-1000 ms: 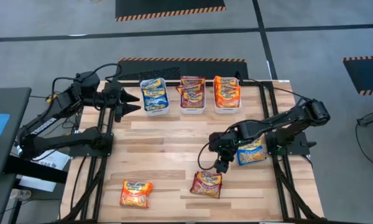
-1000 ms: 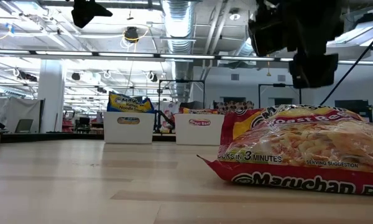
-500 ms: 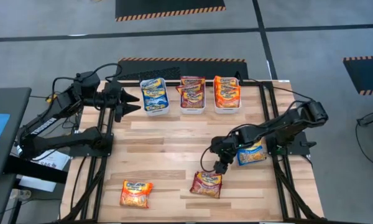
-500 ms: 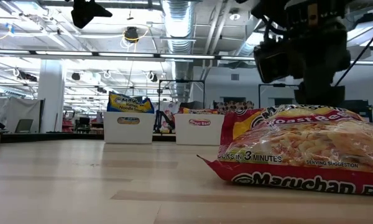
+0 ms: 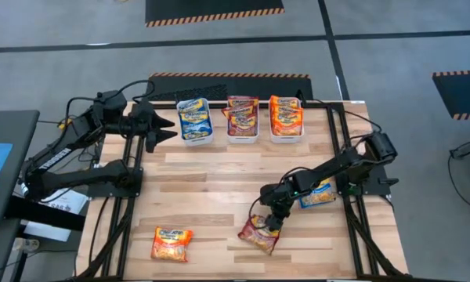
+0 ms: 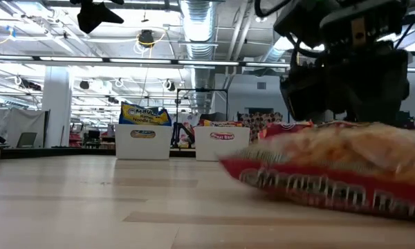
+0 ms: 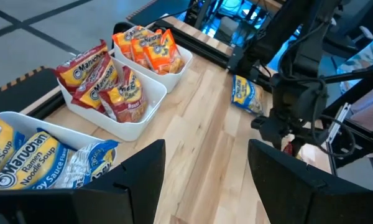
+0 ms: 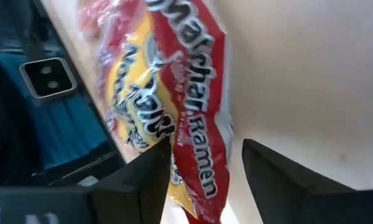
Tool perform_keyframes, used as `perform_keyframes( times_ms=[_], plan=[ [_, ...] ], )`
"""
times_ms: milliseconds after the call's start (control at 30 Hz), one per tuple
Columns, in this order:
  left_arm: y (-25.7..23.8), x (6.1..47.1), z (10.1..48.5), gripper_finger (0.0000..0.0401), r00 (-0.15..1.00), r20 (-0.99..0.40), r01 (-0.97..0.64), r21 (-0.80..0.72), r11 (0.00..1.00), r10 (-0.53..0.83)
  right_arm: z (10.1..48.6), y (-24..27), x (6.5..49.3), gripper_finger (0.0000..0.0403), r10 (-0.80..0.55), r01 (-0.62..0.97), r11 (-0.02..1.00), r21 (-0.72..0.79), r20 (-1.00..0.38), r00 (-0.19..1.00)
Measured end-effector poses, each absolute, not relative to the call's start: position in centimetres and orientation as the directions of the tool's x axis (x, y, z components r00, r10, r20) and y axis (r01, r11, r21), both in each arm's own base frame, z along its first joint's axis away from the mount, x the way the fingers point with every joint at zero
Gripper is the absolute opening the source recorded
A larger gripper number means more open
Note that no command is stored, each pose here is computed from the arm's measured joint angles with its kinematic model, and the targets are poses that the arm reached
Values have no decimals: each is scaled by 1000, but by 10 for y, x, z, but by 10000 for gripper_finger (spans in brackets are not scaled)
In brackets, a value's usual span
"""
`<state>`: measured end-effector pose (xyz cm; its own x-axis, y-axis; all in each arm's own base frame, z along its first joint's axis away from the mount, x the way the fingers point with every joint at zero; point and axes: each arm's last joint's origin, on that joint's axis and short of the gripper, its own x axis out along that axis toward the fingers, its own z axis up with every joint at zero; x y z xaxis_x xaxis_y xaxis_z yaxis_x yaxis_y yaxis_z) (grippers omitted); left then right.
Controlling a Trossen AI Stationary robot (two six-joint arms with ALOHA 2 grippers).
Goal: Sort Maruchan noodles
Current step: Put the red noodle pack into the middle white bin
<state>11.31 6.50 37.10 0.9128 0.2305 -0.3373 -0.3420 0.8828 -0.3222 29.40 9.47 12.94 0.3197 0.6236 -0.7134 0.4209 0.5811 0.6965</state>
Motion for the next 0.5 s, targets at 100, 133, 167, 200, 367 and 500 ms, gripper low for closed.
perform_keyframes(
  times_ms=[100,133,167,200,367,500],
  plan=[
    [65,113,371,215,912,-338,-344,-322,882,232,132,95,297,194,633,401,568,719,-693,346],
    [65,113,371,215,912,-337,-343,-321,883,232,133,95,297,179,634,403,563,721,-690,350],
    [65,113,371,215,912,-338,-343,-318,884,232,134,95,297,162,635,410,554,725,-686,354],
    [65,113,371,215,911,-340,-343,-316,885,232,136,95,298,143,639,407,546,732,-678,363],
    [65,113,369,215,907,-354,-348,-318,882,230,136,96,298,31,640,446,515,732,-675,368],
    [65,113,369,215,907,-353,-347,-318,882,230,136,96,299,14,639,465,499,731,-673,373]
  ],
)
